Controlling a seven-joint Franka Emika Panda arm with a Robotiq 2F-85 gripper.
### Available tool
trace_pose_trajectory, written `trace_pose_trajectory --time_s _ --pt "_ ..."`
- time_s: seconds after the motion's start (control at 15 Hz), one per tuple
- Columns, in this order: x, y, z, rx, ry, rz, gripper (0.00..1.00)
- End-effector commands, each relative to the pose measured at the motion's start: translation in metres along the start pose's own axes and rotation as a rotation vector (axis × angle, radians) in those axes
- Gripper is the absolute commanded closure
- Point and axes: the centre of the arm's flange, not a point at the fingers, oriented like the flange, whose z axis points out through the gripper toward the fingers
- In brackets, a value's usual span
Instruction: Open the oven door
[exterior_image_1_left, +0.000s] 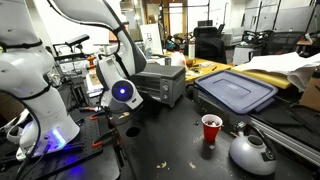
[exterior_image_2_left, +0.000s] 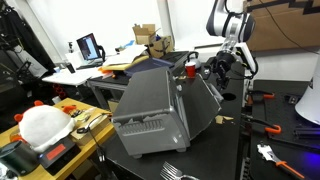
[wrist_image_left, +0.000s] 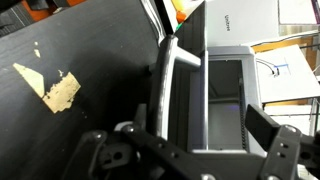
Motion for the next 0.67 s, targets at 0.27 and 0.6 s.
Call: trace_pose_trajectory --time_s 0.27,0.6 --pt "-0.005 0.012 0.011 -0.024 0.003 0.024 0.00" --pt "-0.002 0.033 0.017 -0.032 -0.018 0.062 0.00"
